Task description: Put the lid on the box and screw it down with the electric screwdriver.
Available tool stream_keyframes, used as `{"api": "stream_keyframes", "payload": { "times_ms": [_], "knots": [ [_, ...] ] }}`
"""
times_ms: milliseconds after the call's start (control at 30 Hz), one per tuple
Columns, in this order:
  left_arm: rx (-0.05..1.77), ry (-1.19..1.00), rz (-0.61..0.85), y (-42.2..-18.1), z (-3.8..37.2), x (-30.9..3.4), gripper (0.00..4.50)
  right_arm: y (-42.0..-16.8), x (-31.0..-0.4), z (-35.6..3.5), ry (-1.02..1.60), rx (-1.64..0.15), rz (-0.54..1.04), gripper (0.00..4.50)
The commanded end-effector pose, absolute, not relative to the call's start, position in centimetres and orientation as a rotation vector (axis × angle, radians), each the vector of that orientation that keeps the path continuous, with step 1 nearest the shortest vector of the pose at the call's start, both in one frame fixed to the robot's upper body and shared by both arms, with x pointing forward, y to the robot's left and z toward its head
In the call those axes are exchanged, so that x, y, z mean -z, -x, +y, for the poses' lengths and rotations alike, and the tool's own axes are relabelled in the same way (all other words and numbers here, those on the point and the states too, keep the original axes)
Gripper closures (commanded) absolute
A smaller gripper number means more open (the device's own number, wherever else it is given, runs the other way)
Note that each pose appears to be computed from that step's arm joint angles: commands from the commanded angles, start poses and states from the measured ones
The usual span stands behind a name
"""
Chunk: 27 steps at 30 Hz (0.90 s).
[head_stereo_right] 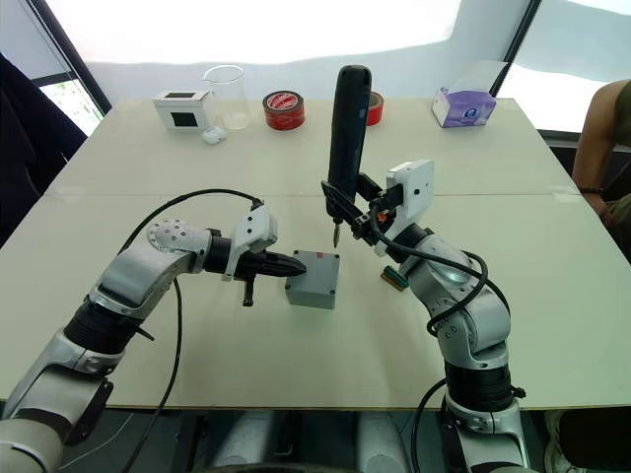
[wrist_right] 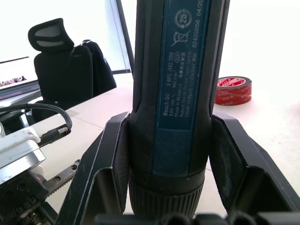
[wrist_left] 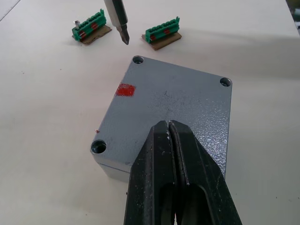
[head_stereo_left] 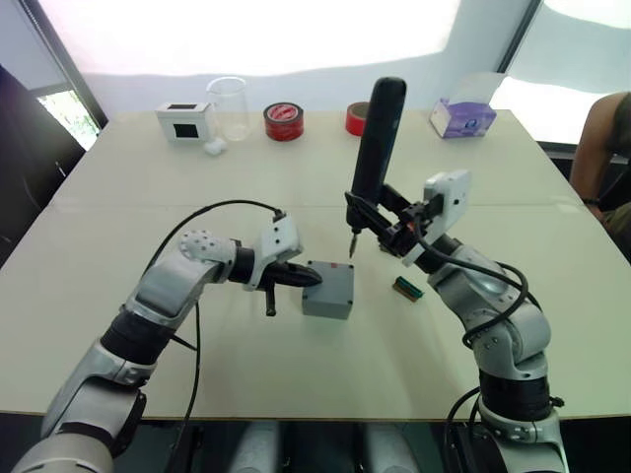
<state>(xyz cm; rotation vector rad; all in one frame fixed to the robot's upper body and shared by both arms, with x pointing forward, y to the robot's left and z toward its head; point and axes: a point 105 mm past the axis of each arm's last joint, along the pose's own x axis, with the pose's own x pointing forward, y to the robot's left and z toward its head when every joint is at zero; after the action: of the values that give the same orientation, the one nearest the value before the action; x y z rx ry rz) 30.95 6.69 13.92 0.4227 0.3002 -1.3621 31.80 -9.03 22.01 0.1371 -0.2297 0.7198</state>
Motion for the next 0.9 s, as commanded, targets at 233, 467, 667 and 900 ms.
{"api": "stream_keyframes", "payload": {
  "times_ms": [233, 467, 667, 900],
  "knots": [
    [1.336, -0.430, 0.360, -30.9, 7.3, -12.5, 4.50, -31.0, -22.7, -8.7, -0.078, -0.750, -0.287, 2.70],
    [1.332, -0.430, 0.358, -30.9, 7.3, -12.6, 4.50, -31.2, -21.8, -8.8, -0.068, -0.740, -0.276, 2.70],
    [1.331, -0.429, 0.359, -30.9, 7.3, -12.5, 4.50, -31.6, -21.2, -9.0, -0.050, -0.714, -0.282, 2.70],
    [1.329, -0.432, 0.366, -31.0, 7.4, -12.3, 4.50, -30.3, -17.8, -8.5, -0.011, -0.783, -0.159, 2.70]
  ]
}}
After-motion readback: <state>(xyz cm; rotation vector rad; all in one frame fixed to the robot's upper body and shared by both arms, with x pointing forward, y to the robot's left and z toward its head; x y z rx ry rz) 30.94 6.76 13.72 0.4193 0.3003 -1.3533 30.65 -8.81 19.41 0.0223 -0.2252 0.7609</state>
